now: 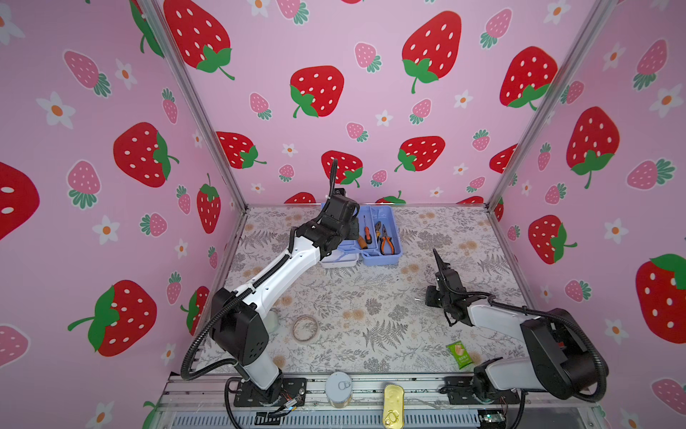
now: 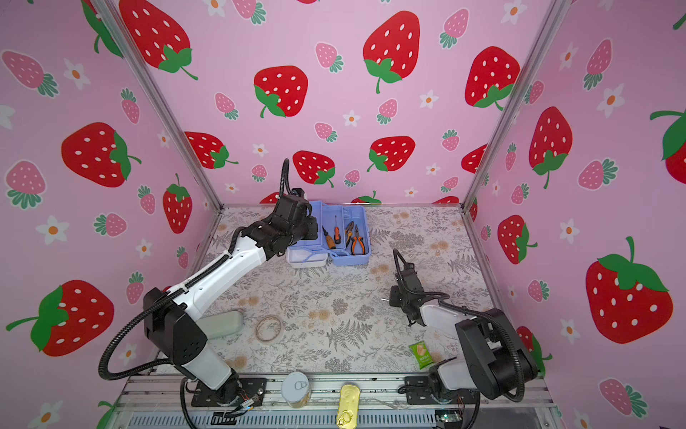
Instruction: Pack the tool kit
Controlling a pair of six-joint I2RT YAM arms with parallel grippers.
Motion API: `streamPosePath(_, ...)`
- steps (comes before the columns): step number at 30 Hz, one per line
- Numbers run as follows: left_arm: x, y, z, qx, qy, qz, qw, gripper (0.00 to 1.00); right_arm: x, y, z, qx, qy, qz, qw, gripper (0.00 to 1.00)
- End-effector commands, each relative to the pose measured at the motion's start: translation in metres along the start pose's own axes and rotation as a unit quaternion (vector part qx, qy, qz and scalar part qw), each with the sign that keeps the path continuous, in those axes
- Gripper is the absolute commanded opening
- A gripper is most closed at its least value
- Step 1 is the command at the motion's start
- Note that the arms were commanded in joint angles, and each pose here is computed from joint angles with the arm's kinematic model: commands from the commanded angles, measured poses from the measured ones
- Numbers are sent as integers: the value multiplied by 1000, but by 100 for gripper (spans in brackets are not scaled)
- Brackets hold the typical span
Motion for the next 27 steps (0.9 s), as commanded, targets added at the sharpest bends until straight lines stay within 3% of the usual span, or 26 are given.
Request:
streamPosePath(1,-1,-10,-1,-5,-8,-5,1000,31,-23,5,-2,-32,-11,67,997,29)
streamPosePath(19,-12,-7,-4,-15,-14,17,1000,32,-16,1,-2,-32,-12,50,998,6)
streamPosePath(27,-11,-11,-5,-19,-16,18,1000,32,1,-11,0,-29,-18,20,999,1)
Point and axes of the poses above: each gripper's point midway between its finger pads, its own y axis out along the fingers, its own z axis along the line the jaws close on, x = y × z, the point moved 9 cm from there along -y, back along the fingers, and after that the axes turned 13 degrees about -y, right-handed, at the moved point
